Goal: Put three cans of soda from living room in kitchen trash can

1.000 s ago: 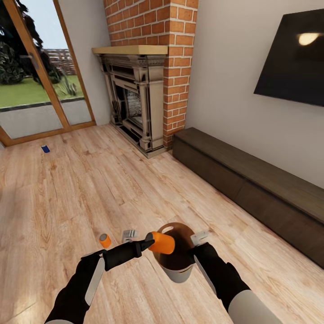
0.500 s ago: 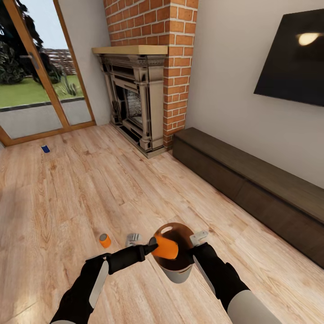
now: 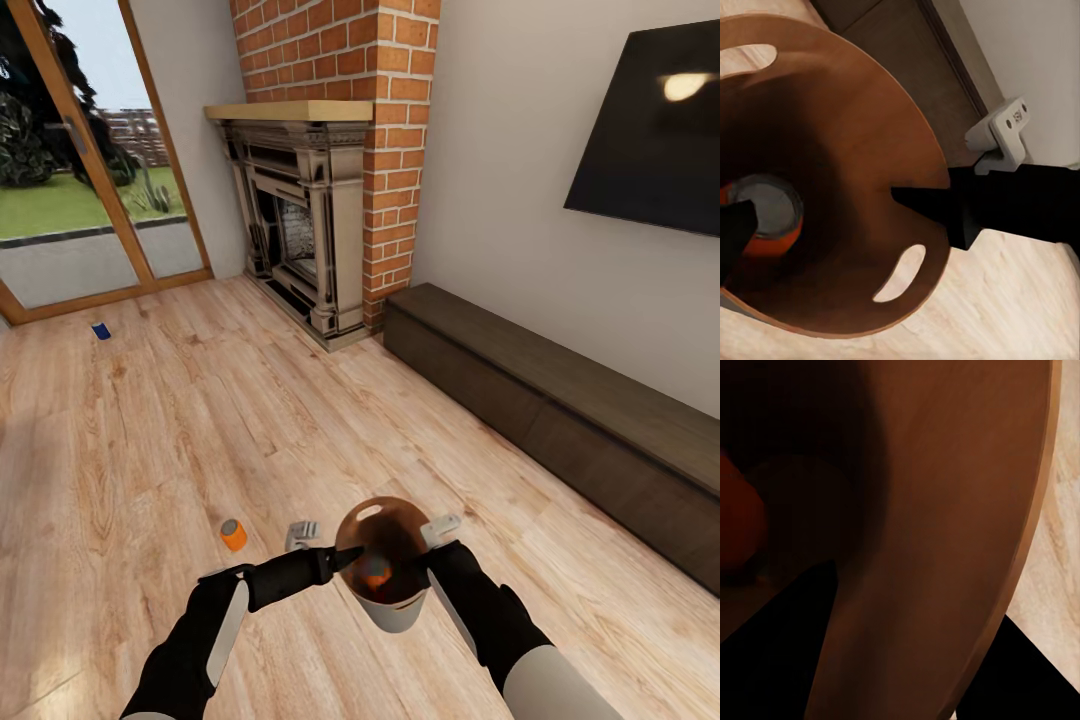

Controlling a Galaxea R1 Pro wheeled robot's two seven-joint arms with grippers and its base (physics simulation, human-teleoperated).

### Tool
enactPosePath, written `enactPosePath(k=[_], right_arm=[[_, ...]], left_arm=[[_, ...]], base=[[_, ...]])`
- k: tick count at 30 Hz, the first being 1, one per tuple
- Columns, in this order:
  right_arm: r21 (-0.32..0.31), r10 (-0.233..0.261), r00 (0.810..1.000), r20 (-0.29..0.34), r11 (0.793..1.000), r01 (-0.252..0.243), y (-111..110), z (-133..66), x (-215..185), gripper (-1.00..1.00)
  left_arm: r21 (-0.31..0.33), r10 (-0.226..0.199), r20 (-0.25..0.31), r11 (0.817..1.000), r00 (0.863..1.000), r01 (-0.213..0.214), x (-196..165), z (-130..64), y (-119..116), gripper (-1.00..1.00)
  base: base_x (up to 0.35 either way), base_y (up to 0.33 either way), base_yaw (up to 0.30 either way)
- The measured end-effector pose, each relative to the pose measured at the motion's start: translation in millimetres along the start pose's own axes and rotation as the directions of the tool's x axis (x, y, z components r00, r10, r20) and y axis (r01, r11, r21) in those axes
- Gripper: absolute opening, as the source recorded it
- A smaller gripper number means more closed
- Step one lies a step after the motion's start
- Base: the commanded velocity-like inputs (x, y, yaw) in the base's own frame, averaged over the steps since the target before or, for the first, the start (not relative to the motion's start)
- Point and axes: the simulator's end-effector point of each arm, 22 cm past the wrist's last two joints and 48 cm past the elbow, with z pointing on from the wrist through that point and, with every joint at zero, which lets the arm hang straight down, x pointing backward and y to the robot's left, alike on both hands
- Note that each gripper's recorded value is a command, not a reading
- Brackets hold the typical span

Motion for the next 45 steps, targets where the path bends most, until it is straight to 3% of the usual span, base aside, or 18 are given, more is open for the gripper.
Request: enactPosePath(k=[5, 10, 13, 16, 18, 22, 24, 27, 31, 33, 34, 35, 36, 37, 41, 44, 45], right_arm=[[0.005, -0.005, 1.0, -0.001, 1.0, 0.005, -1, 0.2, 1, -1.0], [-0.003, 0.0, 1.0, -0.004, 1.0, 0.0, 0, 0.2, 1, -1.0], [-0.008, 0.003, 1.0, -0.004, 1.0, -0.003, 1, 0.1, 1, -1.0], [-0.009, 0.004, 1.0, -0.005, 1.0, -0.004, 0, 0.2, 1, -1.0], [-0.009, 0.004, 1.0, -0.005, 1.0, -0.004, 0, 0.2, 1, -1.0], [-0.012, 0.007, 1.0, -0.005, 1.0, -0.007, 1, 0.2, 1, -1.0], [-0.011, 0.006, 1.0, -0.005, 1.0, -0.006, 0, 0.2, 1, -1.0], [-0.011, 0.008, 1.0, -0.005, 1.0, -0.008, 0, 0.2, 1, -1.0], [-0.012, 0.009, 1.0, -0.004, 1.0, -0.009, 0, 0.1, 0, -1.0], [-0.012, 0.01, 1.0, -0.003, 1.0, -0.01, -1, 0.0, 0, -1.0], [-0.012, 0.01, 1.0, -0.003, 1.0, -0.01, -1, 0.0, 0, -1.0], [-0.012, 0.01, 1.0, -0.003, 1.0, -0.01, -1, -0.1, 0, -1.0], [-0.012, 0.01, 1.0, -0.002, 1.0, -0.01, -1, -0.2, 0, -1.0], [-0.012, 0.01, 1.0, -0.002, 1.0, -0.01, -1, -0.3, 0, -1.0], [-0.012, 0.011, 1.0, 0.0, 1.0, -0.011, -1, -0.7, -1, -1.0], [-0.012, 0.011, 1.0, 0.001, 1.0, -0.011, -1, -0.8, -2, -1.0], [-0.012, 0.011, 1.0, 0.002, 1.0, -0.011, -1, -0.9, -2, -1.0]], left_arm=[[0.004, 0.004, 0.005, 1.0, 1.0, -0.004, -3, -0.6, -2, 1.0], [0.038, 0.038, 0.035, 0.998, 0.999, -0.039, -21, -12.2, -9, 1.0], [0.152, 0.09, 0.011, 0.984, 0.996, -0.091, -26, -53.0, -8, 1.0], [0.255, 0.115, -0.02, 0.961, 0.993, -0.106, -23, -88.2, -11, 1.0], [0.269, 0.119, -0.048, 0.958, 0.992, -0.102, -20, -110.9, 1, 1.0], [0.234, 0.092, -0.097, 0.97, 0.991, -0.067, -10, -141.9, 34, 1.0], [0.199, 0.075, -0.117, 0.979, 0.99, -0.051, -4, -158.0, 55, 1.0], [0.137, 0.102, -0.119, 0.987, 0.988, -0.086, -1, -179.0, 84, 1.0], [-0.046, 0.094, -0.109, 0.994, 0.99, -0.1, 7, -204.4, 144, 1.0], [-0.166, 0.096, -0.103, 0.98, 0.99, -0.112, 12, -215.3, 178, 1.0], [-0.212, 0.1, -0.1, 0.97, 0.99, -0.12, 12, -219.0, 190, 1.0], [-0.315, 0.117, -0.093, 0.939, 0.989, -0.14, 12, -226.7, 215, 1.0], [-0.363, 0.124, -0.089, 0.92, 0.988, -0.148, 11, -230.6, 227, 1.0], [-0.435, 0.132, -0.083, 0.887, 0.988, -0.155, 12, -235.7, 244, 1.0], [-0.528, 0.133, -0.072, 0.836, 0.988, -0.151, 18, -237.2, 264, 1.0], [-0.568, 0.132, -0.067, 0.81, 0.989, -0.147, 20, -237.0, 272, 1.0], [-0.594, 0.136, -0.064, 0.791, 0.989, -0.148, 20, -239.0, 277, 1.0]], base=[[0.0, 0.0, 0.0], [0.0, 0.0, 0.0], [0.0, 0.0, 0.0], [0.0, 0.0, 0.0], [0.0, 0.0, 0.0], [0.0, 0.0, 0.0], [0.0, 0.0, 0.0], [0.0, 0.0, 0.0], [0.0, 0.0, 0.0], [0.0, 0.0, 0.0], [0.0, 0.0, 0.0], [0.0, 0.0, 0.0], [0.0, 0.0, 0.0], [0.0, 0.0, 0.0], [0.0, 0.0, 0.0], [0.0, 0.0, 0.0], [0.0, 0.0, 0.0]])
